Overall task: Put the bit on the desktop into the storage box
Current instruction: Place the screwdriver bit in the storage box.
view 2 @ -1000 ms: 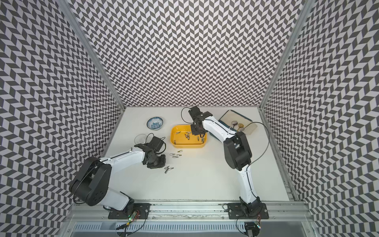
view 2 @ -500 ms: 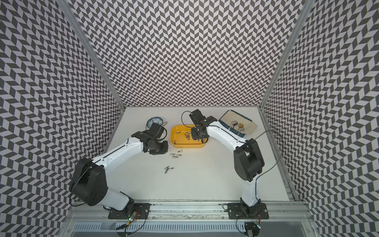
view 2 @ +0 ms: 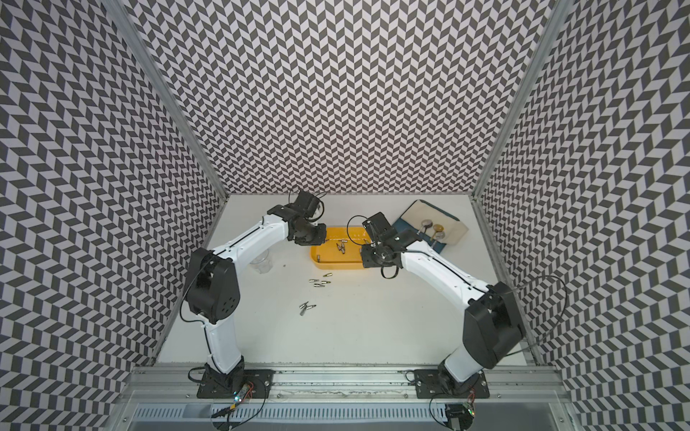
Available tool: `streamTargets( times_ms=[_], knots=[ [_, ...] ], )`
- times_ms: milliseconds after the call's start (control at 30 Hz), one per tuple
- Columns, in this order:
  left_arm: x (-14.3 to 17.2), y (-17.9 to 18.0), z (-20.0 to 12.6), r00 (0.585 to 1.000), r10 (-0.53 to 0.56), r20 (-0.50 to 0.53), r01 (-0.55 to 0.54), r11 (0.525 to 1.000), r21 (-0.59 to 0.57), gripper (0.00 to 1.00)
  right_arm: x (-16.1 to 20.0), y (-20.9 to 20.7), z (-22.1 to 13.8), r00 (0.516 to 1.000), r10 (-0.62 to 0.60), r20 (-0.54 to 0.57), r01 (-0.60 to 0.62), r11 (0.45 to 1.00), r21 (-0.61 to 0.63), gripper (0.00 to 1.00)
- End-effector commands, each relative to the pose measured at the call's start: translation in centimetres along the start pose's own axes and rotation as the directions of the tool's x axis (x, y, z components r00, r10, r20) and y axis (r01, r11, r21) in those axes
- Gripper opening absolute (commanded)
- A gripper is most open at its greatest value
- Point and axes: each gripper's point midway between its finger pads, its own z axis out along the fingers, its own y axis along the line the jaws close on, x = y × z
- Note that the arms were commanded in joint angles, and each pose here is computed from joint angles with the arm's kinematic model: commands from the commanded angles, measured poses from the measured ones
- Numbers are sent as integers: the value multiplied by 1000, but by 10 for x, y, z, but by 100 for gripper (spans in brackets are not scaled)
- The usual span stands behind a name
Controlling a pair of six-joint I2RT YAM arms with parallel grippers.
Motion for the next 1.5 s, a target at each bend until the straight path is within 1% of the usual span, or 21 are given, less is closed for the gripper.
streamTargets(
  times_ms=[0, 100, 233, 433, 633, 967, 1067, 1167, 1333, 1467],
  knots=[
    [-10, -6, 10, 1000, 31, 5, -31, 999, 19, 0, 1, 20, -15, 998, 5, 57, -1, 997, -71, 47],
    [-11, -7, 25, 999, 35, -12, -35, 999, 22, 0, 16, 34, -16, 999, -22, 46, 26, 996, -82, 47],
    [-12, -6, 41, 999, 41, -27, -40, 999, 18, 0, 34, 45, -8, 999, -49, 14, 50, 994, -95, 47],
    [-9, -4, 57, 998, 45, -52, -44, 999, 9, 0, 52, 62, 2, 996, -89, -13, 86, 989, -120, 47],
    [-3, -2, 74, 995, 45, -86, -45, 999, 8, 0, 64, 74, 9, 992, -121, -33, 116, 985, -128, 47],
    [-2, -4, 85, 994, 46, -100, -44, 999, 17, 1, 74, 80, 15, 988, -144, -50, 136, 982, -128, 47],
    [-4, -7, 81, 995, 46, -91, -44, 999, 25, 8, 78, 81, 18, 986, -154, -57, 145, 981, -128, 47],
    [-11, -12, 70, 997, 49, -65, -46, 998, 40, 15, 84, 83, 22, 985, -161, -68, 151, 980, -131, 47],
    [-34, -24, 37, 998, 55, 5, -55, 996, 66, 24, 88, 91, 28, 981, -180, -77, 168, 976, -135, 47],
    [-57, -29, 2, 996, 42, 79, -50, 994, 102, 30, 92, 99, 28, 976, -201, -81, 187, 970, -152, 47]
  ],
)
